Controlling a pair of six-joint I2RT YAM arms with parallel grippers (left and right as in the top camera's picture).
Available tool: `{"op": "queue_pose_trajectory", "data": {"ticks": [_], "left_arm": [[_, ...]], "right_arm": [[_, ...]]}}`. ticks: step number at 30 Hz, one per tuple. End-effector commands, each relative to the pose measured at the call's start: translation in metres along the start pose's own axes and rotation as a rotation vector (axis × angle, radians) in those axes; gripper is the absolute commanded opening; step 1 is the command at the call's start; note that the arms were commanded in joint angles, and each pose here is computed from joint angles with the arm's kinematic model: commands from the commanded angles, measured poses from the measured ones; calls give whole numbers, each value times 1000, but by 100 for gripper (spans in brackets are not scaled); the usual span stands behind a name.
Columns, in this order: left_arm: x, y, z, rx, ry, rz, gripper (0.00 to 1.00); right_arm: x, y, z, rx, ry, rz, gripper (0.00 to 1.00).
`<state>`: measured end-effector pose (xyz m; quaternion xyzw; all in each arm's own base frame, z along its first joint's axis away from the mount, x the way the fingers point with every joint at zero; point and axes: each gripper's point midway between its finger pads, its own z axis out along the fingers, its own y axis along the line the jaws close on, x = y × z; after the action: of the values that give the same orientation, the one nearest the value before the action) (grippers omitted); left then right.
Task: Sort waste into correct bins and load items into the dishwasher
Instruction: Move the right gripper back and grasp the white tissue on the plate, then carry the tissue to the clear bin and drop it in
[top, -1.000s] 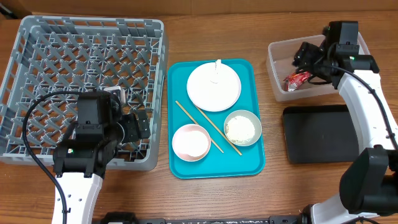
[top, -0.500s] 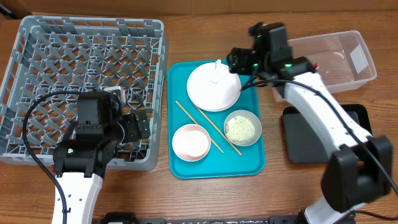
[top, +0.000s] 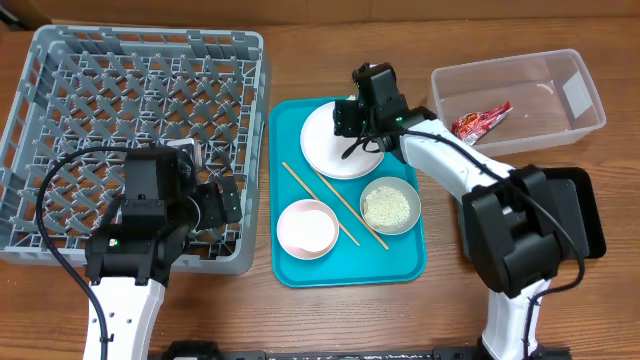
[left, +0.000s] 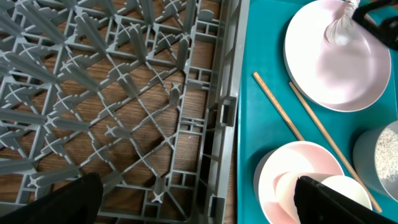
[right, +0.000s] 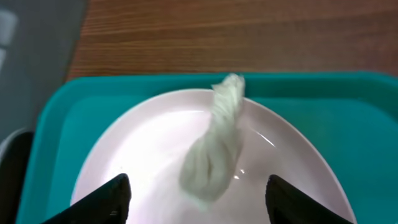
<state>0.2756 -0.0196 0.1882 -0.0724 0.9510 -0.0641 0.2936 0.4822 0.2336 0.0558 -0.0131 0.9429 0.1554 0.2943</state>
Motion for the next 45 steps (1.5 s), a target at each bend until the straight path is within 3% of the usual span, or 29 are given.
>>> {"op": "queue_pose_trajectory", "data": {"ticks": [1,5,9,13,15,17,29,36,39,45], "left_arm": [[-9,-6,-5,20,-23,-2,100],[-9,-6,-5,20,-23,-2,100],[-9,-6,-5,20,-23,-2,100],[-9,-6,-5,20,-23,-2,100],[-9,-6,-5,20,-23,-2,100],[-9,-6,-5,20,-23,-2,100],[-9,-6,-5,20,-23,-2,100],[-9,-6,-5,20,-23,-2,100],[-9,-6,-5,20,-23,-2,100],[-9,-6,-5,20,-24,-2,100]], "right_arm": [[5,-8,14,30,4,45,68],[9,-9,23,30,6,44,64],[13,-11,26,36,20,44,46],[18,-9,26,30,38,41,36],[21,-9,26,33,48,41,36],[23,-7,26,24,57,39,44],[31,-8,31,30,76,35,42],[29,-7,31,27,70,35,17],[29,-9,14,45,100,35,7],[-22,-20,-64,96,-23,60,4]]}}
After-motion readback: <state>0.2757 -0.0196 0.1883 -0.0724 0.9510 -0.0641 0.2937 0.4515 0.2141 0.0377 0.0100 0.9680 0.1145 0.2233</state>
